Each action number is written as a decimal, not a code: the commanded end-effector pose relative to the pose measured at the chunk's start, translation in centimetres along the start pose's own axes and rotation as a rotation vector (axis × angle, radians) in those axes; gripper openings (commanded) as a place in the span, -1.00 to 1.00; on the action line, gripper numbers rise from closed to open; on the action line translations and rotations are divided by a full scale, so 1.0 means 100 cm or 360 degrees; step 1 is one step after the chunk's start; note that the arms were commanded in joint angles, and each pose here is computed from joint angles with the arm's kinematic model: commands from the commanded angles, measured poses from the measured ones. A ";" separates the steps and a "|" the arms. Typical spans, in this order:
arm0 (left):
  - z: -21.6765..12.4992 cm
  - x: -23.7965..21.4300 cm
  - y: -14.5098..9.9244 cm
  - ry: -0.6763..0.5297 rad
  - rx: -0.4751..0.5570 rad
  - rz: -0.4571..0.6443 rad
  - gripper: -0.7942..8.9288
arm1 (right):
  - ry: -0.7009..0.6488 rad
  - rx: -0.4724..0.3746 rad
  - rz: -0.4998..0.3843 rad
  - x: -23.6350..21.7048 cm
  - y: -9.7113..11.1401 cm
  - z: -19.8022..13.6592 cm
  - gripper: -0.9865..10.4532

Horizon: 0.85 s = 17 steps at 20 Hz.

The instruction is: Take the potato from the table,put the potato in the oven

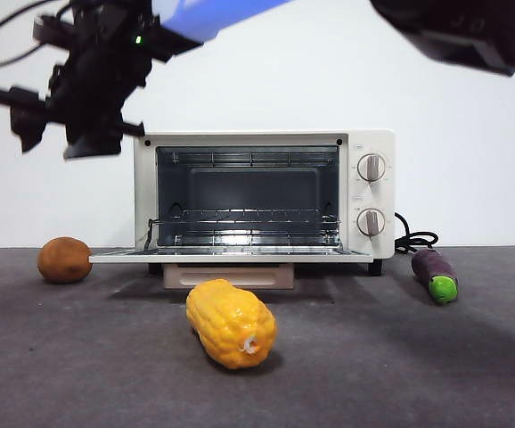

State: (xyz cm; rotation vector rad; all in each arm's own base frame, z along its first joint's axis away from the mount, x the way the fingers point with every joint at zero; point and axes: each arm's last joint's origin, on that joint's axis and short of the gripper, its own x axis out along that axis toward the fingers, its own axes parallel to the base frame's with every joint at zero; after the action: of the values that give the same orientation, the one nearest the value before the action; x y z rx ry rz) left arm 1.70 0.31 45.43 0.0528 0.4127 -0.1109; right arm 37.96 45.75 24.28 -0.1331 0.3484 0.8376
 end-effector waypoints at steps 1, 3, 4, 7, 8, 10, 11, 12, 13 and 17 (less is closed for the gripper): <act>0.000 -0.001 0.001 -0.0013 0.0020 0.0003 -0.85 | 0.0060 -0.0017 0.0011 0.013 0.006 -0.020 0.20; 0.000 -0.001 0.001 -0.0013 0.0021 0.0003 -0.85 | 0.0077 -0.0019 -0.0001 0.015 0.005 -0.024 0.22; 0.000 -0.001 0.001 -0.0013 0.0022 0.0003 -0.85 | 0.0087 -0.0020 -0.0001 0.016 0.005 -0.026 0.22; 0.000 -0.001 0.001 -0.0013 0.0024 0.0002 -0.85 | 0.0131 -0.0021 -0.0013 0.018 0.005 -0.032 0.21; 0.000 -0.001 0.001 -0.0013 0.0028 0.0002 -0.85 | 0.0149 -0.0022 -0.0020 0.021 0.004 -0.036 0.21; 0.000 -0.001 0.001 -0.0013 0.0039 0.0002 -0.85 | 0.0176 -0.0019 -0.0027 0.022 0.002 -0.040 0.21; 0.000 -0.001 0.001 -0.0013 0.0041 0.0000 -0.85 | 0.0187 -0.0019 -0.0029 0.022 0.001 -0.040 0.19; 0.000 -0.001 0.001 -0.0012 0.0043 -0.0004 -0.85 | 0.0194 -0.0019 -0.0030 0.023 0.000 -0.042 0.14; 0.000 -0.001 0.001 -0.0012 0.0044 -0.0004 -0.85 | 0.0198 -0.0019 -0.0031 0.024 0.000 -0.044 0.10; 0.000 -0.001 0.001 -0.0012 0.0047 -0.0004 -0.85 | 0.0187 -0.0013 0.0011 0.026 -0.002 -0.046 0.10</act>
State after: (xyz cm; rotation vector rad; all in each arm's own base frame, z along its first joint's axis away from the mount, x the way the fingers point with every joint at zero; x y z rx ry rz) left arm 1.69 0.30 45.43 0.0740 0.4123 -0.1204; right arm 38.42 46.01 20.74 -0.1785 0.4392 0.8350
